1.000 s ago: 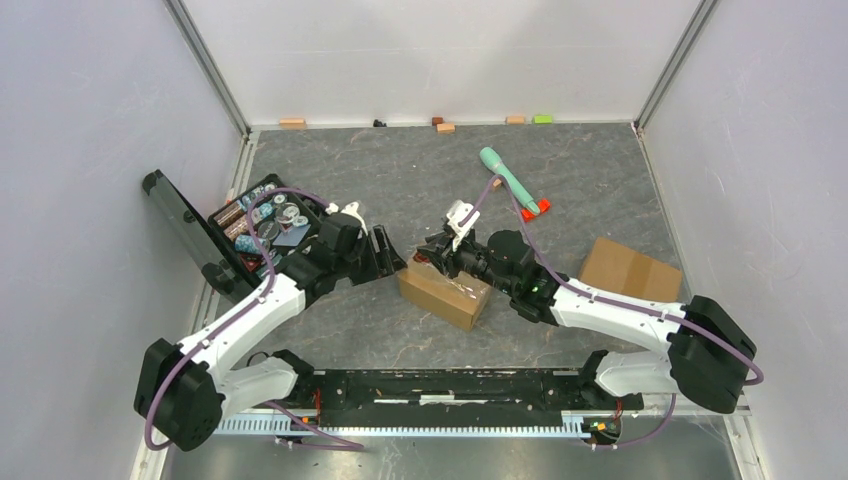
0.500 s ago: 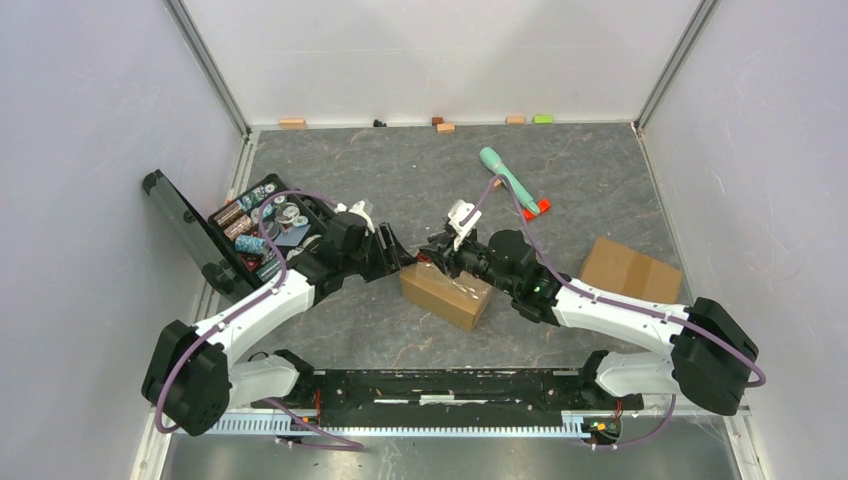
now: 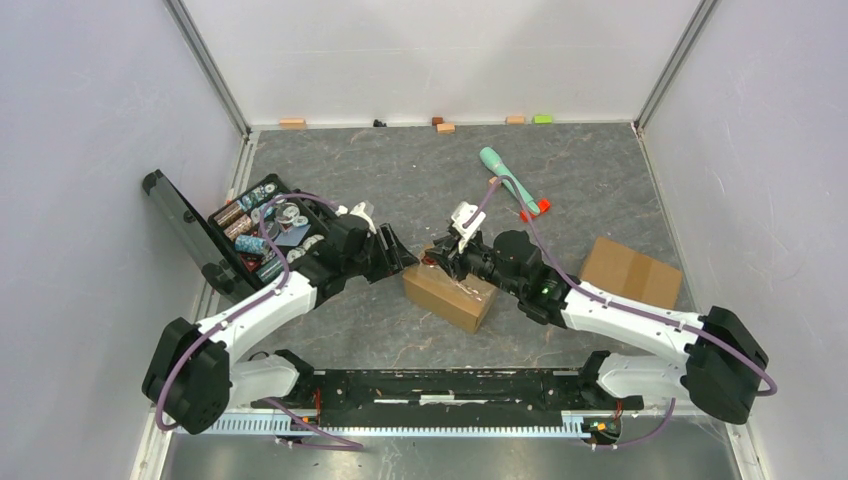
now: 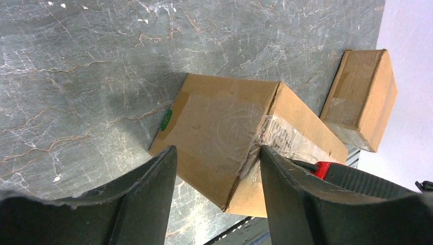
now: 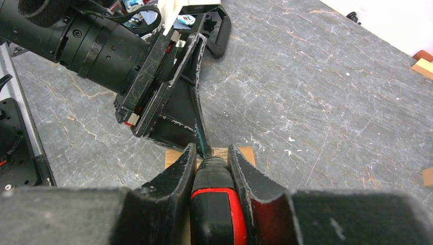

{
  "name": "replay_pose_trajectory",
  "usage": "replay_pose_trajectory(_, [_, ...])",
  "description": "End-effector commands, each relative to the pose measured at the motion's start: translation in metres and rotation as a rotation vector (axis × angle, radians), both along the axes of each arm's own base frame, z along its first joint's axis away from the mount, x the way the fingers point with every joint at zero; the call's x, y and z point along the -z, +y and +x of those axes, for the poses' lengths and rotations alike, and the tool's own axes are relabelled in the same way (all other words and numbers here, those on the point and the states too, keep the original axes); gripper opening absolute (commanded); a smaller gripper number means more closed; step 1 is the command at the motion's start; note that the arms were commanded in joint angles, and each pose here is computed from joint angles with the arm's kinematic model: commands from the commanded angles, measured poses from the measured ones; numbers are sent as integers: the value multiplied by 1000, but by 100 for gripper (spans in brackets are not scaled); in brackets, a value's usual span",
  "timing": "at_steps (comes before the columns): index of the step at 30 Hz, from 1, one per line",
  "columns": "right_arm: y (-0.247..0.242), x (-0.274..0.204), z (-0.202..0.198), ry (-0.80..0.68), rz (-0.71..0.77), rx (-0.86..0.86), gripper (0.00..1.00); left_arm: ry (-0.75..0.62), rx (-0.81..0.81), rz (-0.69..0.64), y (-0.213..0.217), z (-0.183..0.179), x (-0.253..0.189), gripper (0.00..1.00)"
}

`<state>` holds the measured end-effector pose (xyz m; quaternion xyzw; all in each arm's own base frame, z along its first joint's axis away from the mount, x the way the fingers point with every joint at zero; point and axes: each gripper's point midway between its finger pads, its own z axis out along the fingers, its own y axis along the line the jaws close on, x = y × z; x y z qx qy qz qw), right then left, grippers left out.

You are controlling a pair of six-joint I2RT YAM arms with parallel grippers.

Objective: Unpack the express box
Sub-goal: Cut the express box at the center of the board.

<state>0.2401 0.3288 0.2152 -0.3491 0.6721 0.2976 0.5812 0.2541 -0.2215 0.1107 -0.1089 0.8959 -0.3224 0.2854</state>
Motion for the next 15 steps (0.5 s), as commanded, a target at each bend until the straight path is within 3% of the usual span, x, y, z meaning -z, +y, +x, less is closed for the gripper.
replay_pose_trajectory(1, [-15, 21, -11, 62, -106, -13, 0, 112, -147, 228, 50, -9, 58, 66])
replay_pose_trajectory(15, [-34, 29, -20, 80, -159, 6, 0, 113, -167, 263, 56, -6, 64, 66])
